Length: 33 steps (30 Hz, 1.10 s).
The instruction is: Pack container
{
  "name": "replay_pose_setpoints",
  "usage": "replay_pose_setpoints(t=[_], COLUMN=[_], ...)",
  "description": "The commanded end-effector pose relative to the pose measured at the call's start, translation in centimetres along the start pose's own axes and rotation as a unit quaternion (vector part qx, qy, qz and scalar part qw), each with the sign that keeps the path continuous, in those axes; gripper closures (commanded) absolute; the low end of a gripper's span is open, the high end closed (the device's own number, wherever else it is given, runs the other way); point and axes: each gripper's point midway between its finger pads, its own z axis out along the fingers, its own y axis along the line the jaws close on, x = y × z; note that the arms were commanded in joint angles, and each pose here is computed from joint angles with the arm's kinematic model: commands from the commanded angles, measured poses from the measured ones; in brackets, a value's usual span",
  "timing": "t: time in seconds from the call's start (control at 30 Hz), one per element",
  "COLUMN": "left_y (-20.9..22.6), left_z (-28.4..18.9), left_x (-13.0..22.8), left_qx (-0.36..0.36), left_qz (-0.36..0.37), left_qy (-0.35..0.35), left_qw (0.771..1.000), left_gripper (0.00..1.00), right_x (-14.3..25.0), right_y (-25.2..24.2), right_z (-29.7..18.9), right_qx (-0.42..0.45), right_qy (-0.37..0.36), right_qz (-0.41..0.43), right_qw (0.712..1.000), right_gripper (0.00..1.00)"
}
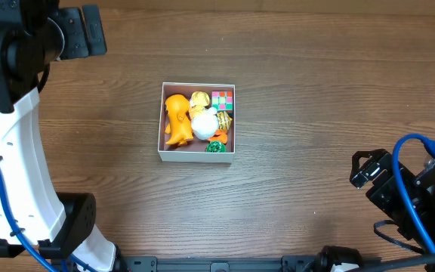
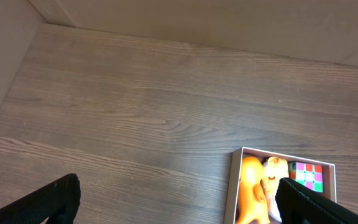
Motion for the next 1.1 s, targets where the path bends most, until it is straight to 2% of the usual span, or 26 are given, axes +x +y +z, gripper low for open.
replay_pose_setpoints(t=[0.0, 0.27, 0.7, 0.9, 1.07], left_y=[0.1, 0.1, 0.1, 0.1, 0.1], left_z=[0.4, 0.4, 0.4, 0.4, 0.4], left_x=[0.1, 0.1, 0.1, 0.1, 0.1], left_qx=[-0.004, -0.004, -0.003, -0.004, -0.003], left_qz=[0.005, 0.005, 0.005, 0.005, 0.005], left_qy=[0.005, 0.005, 0.005, 0.005, 0.005], left_qw=[1.0, 1.0, 1.0, 1.0, 1.0], left_gripper=[0.0, 0.0, 0.0, 0.0, 0.0], right_x=[-0.4, -2.8, -3.4, -3.9, -4.2], right_y=[-0.3, 2.4, 2.7, 3.0, 4.2], right_z=[-0.1, -0.7, -6.9, -4.9, -1.9], right_qx=[0.007, -0.051, -0.102, -0.138, -0.196], right_qy=[-0.015, -0.07, -0.236, -0.302, -0.36], right_qz=[-0.018, -0.107, -0.158, -0.166, -0.182], right_qw=[1.0, 0.99, 0.953, 0.928, 0.894], right_gripper=[0.0, 0.0, 0.0, 0.0, 0.0])
